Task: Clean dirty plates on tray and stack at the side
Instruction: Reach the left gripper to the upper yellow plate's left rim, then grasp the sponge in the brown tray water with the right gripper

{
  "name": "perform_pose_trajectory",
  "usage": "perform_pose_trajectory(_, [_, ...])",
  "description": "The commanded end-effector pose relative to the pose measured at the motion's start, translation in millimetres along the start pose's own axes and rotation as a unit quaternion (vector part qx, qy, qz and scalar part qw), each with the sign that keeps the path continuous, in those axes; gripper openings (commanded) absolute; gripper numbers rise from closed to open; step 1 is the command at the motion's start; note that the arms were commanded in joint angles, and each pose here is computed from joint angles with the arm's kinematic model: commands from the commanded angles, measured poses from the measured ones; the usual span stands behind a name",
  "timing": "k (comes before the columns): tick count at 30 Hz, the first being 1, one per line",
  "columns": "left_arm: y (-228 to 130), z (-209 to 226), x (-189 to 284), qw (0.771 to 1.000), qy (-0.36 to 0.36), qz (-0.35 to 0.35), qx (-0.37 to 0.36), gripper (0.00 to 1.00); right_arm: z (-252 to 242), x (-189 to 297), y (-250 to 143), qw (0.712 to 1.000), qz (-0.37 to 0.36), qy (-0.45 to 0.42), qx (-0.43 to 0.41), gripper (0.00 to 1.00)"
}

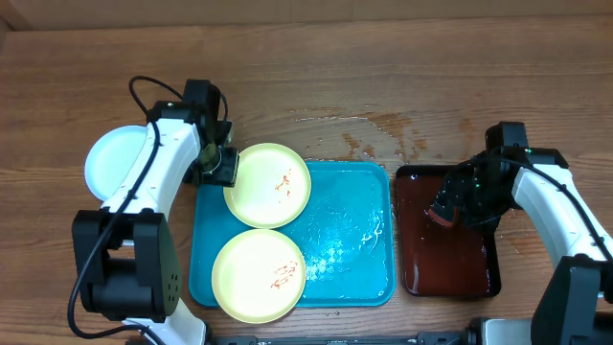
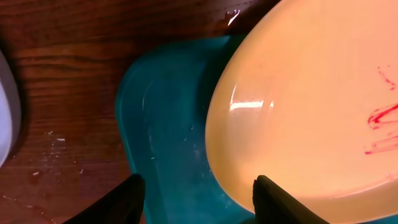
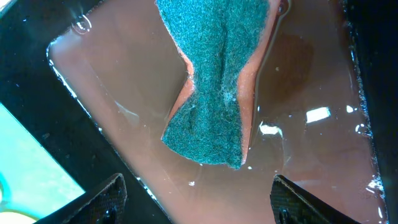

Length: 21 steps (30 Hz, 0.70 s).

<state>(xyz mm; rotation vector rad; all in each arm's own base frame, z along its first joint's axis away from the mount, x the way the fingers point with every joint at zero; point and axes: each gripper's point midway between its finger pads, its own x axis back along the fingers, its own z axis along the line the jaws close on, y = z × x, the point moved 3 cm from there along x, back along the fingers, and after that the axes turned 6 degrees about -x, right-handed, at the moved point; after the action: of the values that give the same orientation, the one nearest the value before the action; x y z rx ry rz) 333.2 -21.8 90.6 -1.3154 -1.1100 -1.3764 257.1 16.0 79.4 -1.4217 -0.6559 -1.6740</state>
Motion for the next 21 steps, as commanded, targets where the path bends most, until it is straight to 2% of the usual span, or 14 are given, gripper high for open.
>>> perform_pose_trajectory(1, [-4, -6, -5, 1.000, -0.019, -0.007, -0.008, 0.59, 3, 2, 0, 1.000, -0.003, 0.008, 0.006, 0.76])
perform_pose_trajectory(8, [-9, -17, -30, 0.998, -0.052, -0.019, -0.009, 0.59, 3, 2, -1, 1.000, 0.000, 0.007, 0.005, 0.76])
perform_pose_trajectory(11, [-8, -18, -34, 0.998, -0.053, -0.027, -0.010, 0.55, 3, 2, -1, 1.000, 0.000, 0.007, 0.005, 0.75])
perform_pose_trajectory(12, [-7, -18, -35, 0.998, -0.054, -0.030, -0.010, 0.49, 3, 2, -1, 1.000, 0.001, 0.006, 0.005, 0.72])
perform_pose_trajectory(15, [-3, -19, -38, 0.998, -0.059, -0.035, -0.004, 0.17, 3, 2, -1, 1.000, 0.002, 0.007, 0.005, 0.68])
perform_pose_trajectory(18, [-1, -20, -42, 0.998, -0.061, -0.036, 0.002, 0.04, 3, 2, -3, 1.000, 0.005, 0.008, 0.004, 0.64])
perform_pose_trajectory(21, [-2, -20, -46, 0.998, -0.062, -0.029, 0.013, 0.04, 2, 2, -3, 1.000, 0.007, 0.007, 0.004, 0.60])
